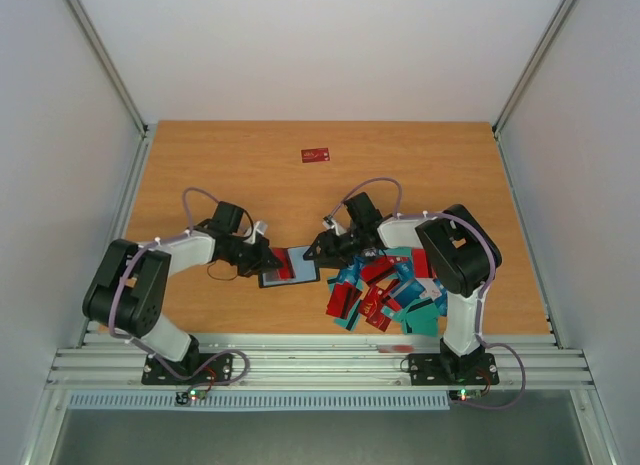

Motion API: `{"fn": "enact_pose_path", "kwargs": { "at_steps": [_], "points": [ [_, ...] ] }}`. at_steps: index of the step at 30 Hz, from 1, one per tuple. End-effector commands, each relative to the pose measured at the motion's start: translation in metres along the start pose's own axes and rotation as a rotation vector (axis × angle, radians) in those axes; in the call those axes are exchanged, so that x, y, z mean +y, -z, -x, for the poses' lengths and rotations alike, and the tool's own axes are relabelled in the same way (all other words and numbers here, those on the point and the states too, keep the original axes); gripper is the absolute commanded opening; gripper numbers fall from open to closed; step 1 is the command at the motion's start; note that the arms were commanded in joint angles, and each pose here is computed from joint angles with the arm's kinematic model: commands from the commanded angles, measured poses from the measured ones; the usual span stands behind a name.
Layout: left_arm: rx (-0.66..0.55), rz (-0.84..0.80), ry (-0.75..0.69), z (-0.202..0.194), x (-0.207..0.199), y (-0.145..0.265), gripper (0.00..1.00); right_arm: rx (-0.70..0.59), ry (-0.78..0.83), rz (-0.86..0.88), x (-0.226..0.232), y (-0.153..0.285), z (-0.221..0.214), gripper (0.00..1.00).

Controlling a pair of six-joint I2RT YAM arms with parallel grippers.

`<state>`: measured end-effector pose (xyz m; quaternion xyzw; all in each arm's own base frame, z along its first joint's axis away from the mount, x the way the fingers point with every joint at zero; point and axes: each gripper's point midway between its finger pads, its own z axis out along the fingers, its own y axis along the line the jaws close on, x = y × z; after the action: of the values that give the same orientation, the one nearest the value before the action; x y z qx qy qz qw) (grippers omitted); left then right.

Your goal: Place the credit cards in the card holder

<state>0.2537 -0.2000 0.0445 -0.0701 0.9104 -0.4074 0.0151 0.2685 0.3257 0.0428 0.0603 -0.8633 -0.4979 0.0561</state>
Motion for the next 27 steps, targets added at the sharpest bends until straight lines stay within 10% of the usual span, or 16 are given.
{"fn": "enact_pose_path", "kwargs": {
  "at_steps": [1,27],
  "points": [
    [0.031,0.0,0.065,0.001,0.0,-0.002,0.0,0.014,-0.011,0.0,-0.006,-0.006,-0.004,0.56],
    [0.174,-0.023,0.078,-0.008,-0.002,-0.011,0.0,0.016,-0.013,0.011,-0.006,-0.008,-0.002,0.56]
  ]
}}
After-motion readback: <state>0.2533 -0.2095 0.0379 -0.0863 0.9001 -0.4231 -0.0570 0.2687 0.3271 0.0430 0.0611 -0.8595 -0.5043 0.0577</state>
